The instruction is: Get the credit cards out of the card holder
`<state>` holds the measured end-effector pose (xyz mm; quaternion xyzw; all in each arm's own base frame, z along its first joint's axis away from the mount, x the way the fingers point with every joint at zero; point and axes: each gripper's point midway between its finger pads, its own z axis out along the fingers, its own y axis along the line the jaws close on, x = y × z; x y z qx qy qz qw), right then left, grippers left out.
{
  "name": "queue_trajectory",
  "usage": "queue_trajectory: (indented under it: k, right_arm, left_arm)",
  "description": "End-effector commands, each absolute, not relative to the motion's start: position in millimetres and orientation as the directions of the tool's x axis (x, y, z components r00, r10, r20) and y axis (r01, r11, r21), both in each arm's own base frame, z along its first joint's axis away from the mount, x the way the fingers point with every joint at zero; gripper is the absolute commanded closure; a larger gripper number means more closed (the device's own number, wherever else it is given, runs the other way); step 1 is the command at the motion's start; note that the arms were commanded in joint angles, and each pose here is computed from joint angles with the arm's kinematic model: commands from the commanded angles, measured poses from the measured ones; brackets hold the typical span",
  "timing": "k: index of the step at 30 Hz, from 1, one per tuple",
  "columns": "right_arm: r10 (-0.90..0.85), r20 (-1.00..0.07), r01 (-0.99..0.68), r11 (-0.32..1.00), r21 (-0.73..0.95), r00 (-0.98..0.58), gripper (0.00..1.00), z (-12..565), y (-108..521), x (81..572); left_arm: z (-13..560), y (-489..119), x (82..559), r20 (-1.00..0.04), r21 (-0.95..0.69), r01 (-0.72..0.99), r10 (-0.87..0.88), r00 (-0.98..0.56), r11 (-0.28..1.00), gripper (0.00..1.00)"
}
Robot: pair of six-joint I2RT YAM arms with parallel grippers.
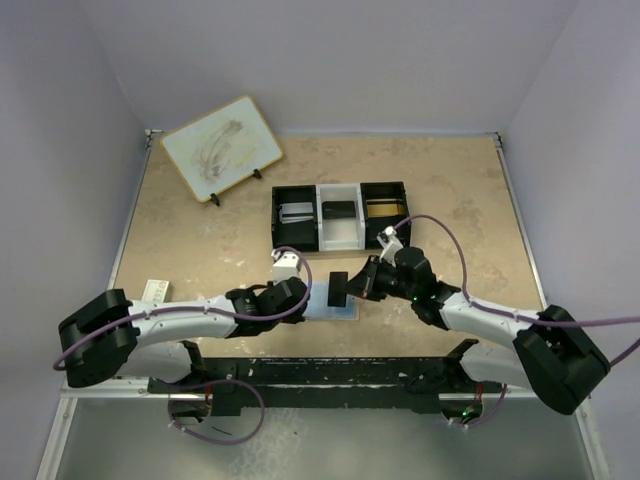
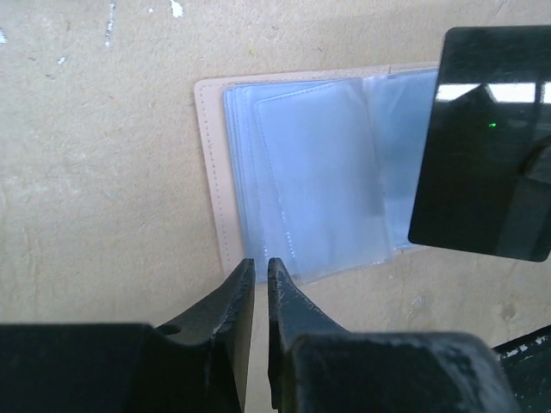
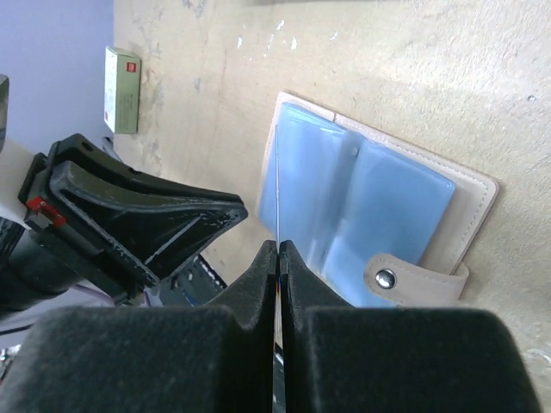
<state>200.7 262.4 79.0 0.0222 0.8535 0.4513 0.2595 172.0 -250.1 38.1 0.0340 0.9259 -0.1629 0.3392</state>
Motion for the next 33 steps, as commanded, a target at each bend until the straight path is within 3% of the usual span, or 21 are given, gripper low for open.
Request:
queue_trajectory:
  k: [1, 4, 14, 19, 26, 33]
  right_arm:
    - [0.244, -0.535, -0.263, 0.664, 0.7, -0.809, 1.0, 94.9, 252.6, 215.7]
    - [0.203, -0.57, -0.267, 0.727, 0.633, -0.796, 1.0, 95.5, 242.6, 219.6]
    - [0.202, -0.793, -0.474, 0.708, 0.523, -0.574, 1.0, 167.0, 235.6, 236.6]
    - [0.167, -0.904, -0.574, 0.723, 0.384, -0.394, 1.0, 202.0, 229.8, 248.6]
    - [0.107, -0.983, -0.642, 0.746, 0.179, -0.15, 1.0, 236.8, 216.3, 252.9]
    - [-0.076, -0.997, -0.635, 0.77, -0.058, -0.001, 1.0, 238.9, 203.9, 262.2]
  left_arm:
    - [73.8, -250.3, 183.6, -0.701, -0.293, 0.189, -0.076, -0.709, 0.937, 0.89]
    - [87.9, -240.7, 190.5, -0.727, -0.266, 0.172, -0.081, -0.682, 0.948, 0.79]
    - [123.4, -191.9, 216.3, -0.758, -0.075, 0.145, 0.038, -0.651, 0.987, 0.41]
    - [143.3, -153.2, 247.4, -0.755, -0.048, 0.044, -0.007, -0.656, 0.998, 0.3]
    - [149.2, -97.6, 278.9, -0.764, -0.085, -0.079, -0.116, -0.635, 0.993, 0.27]
    - [175.4, -78.1, 272.9, -0.831, -0.103, -0.121, -0.152, -0.536, 0.987, 0.26]
